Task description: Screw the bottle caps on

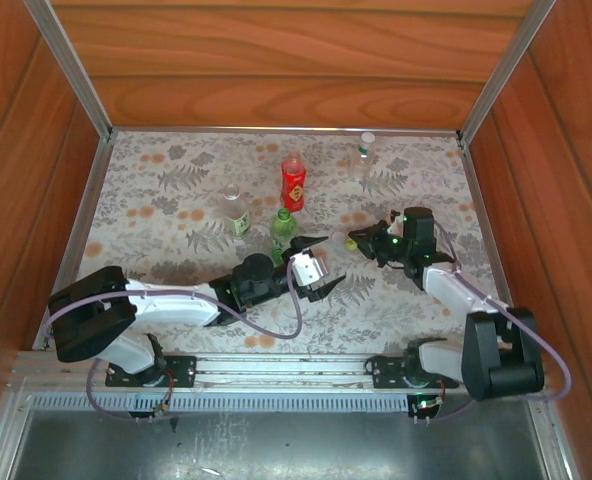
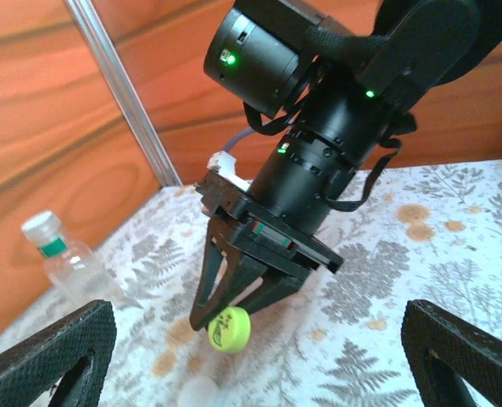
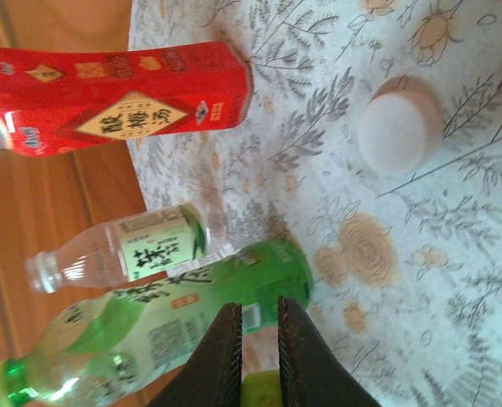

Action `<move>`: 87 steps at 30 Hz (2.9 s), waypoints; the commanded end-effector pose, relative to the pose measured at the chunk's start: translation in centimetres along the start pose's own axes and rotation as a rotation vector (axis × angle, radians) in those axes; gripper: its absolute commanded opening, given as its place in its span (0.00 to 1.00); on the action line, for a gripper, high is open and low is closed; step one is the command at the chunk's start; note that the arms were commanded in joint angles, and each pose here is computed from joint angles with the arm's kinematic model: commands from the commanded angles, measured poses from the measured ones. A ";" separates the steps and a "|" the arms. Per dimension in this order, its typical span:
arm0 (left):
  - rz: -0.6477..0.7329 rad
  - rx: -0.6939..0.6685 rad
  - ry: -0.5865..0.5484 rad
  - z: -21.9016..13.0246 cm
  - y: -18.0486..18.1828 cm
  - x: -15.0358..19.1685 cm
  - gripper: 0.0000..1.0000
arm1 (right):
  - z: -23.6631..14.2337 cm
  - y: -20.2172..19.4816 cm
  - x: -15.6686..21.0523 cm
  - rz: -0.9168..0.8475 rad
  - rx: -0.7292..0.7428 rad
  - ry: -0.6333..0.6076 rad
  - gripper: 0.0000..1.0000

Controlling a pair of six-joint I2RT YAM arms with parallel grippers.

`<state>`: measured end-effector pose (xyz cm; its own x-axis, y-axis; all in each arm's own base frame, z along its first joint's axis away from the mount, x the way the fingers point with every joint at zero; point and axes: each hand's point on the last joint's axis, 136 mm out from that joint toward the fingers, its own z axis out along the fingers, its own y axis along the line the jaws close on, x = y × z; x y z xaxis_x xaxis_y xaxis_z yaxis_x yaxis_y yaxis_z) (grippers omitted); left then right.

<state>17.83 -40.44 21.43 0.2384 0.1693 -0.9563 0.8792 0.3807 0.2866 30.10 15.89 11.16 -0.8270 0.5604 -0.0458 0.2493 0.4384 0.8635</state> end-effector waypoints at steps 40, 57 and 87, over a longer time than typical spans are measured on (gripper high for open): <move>-0.113 0.031 0.072 -3.7 -0.8 2.8 0.97 | 1.1 -9.1 -2.3 -0.282 0.297 -0.141 0.56; -0.336 -0.339 0.117 -10.0 9.0 8.2 1.00 | -1.8 -1.6 -0.2 -0.809 0.283 -0.155 0.84; -0.293 -0.291 -0.057 -2.9 12.5 9.1 0.85 | -2.0 -1.1 -0.1 -0.855 0.323 -0.221 0.83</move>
<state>29.62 -31.18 14.30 -0.0301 0.0376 -0.9988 0.7486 0.6630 0.0024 29.05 14.00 10.91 -0.6971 0.0819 -0.7123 -0.2349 0.9126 0.3347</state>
